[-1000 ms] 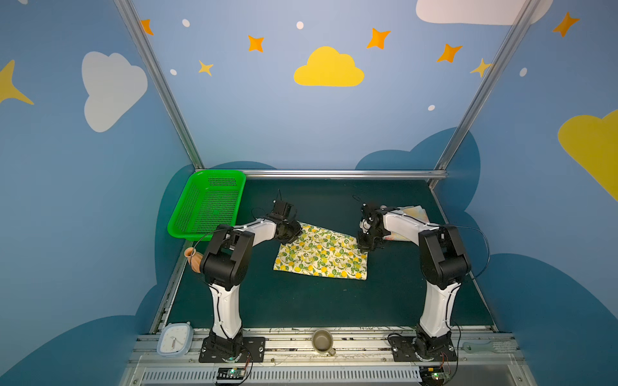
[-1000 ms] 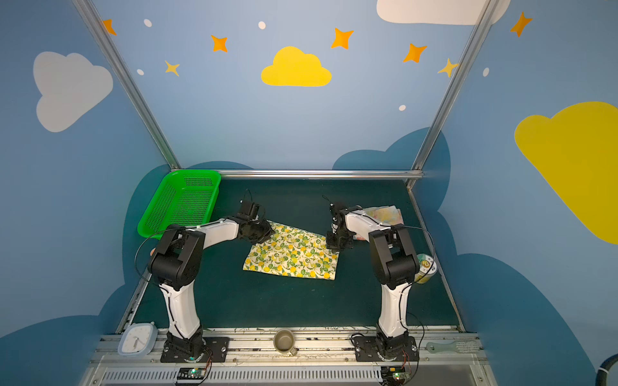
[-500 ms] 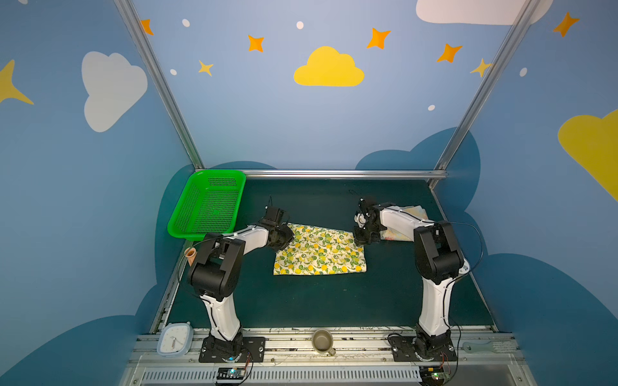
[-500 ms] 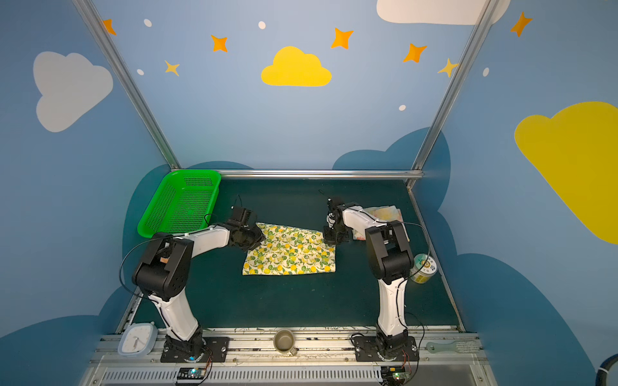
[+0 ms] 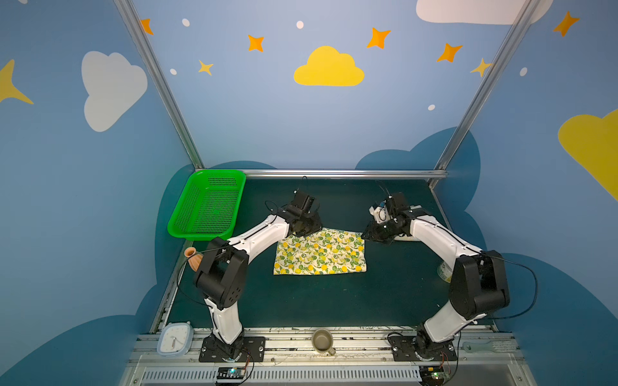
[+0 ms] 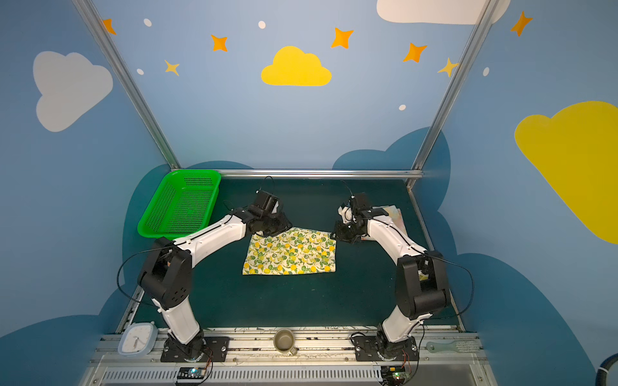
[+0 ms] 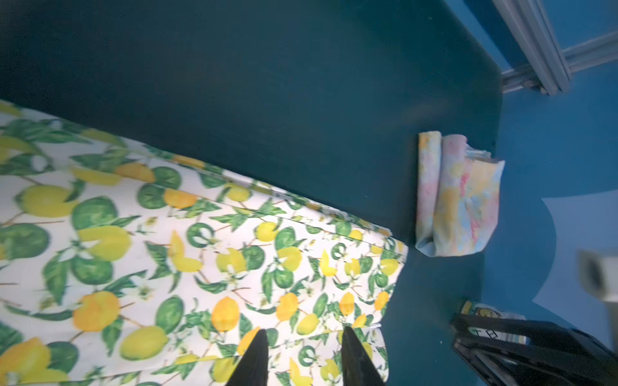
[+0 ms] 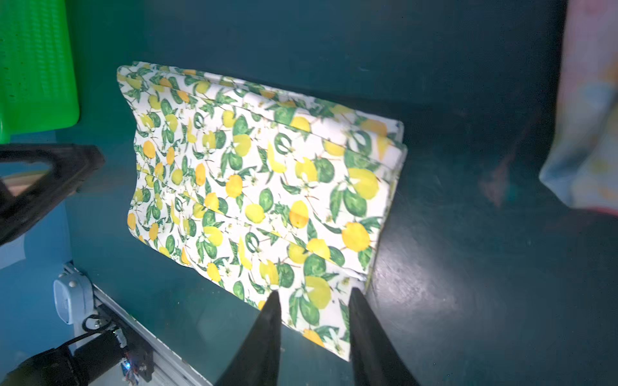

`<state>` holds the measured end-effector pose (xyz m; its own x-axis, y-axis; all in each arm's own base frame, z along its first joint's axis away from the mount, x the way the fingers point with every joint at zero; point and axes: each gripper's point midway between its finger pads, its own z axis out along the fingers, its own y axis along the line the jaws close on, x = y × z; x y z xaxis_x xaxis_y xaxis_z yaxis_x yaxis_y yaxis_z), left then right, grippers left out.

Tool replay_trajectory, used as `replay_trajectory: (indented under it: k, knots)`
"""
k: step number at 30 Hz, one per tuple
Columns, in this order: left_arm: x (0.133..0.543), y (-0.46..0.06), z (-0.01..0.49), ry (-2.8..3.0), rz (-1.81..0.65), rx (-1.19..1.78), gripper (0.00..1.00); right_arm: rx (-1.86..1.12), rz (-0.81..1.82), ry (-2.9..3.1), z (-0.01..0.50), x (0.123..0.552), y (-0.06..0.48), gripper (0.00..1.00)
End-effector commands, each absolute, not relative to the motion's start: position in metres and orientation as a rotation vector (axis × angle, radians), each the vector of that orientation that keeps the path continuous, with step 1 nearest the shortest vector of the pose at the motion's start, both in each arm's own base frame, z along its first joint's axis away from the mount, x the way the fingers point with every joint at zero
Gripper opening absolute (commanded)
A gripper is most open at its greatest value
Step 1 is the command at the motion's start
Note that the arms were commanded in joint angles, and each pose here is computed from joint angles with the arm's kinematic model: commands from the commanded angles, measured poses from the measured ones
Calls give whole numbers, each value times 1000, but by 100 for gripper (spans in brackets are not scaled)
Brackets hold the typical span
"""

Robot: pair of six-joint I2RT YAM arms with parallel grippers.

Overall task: Fold and stack skirts
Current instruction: Rotate the skirt at the center of the table, then fold the skirt at the center of the table.

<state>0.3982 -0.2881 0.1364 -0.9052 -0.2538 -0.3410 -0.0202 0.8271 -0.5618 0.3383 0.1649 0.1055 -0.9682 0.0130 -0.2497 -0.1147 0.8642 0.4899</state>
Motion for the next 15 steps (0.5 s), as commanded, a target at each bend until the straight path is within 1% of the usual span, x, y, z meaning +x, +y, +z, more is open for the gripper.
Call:
replay_trajectory:
  k: [1, 10, 15]
  knots:
    - [384, -309, 114, 2704, -752, -70, 38, -10, 925, 2786, 93, 326, 165, 37]
    - [367, -375, 82, 2810, -825, 83, 37, 64, 1153, 2734, 71, 318, 165, 43]
    - [363, -384, 58, 2868, -803, 74, 36, 77, 1218, 2735, 59, 318, 170, 49]
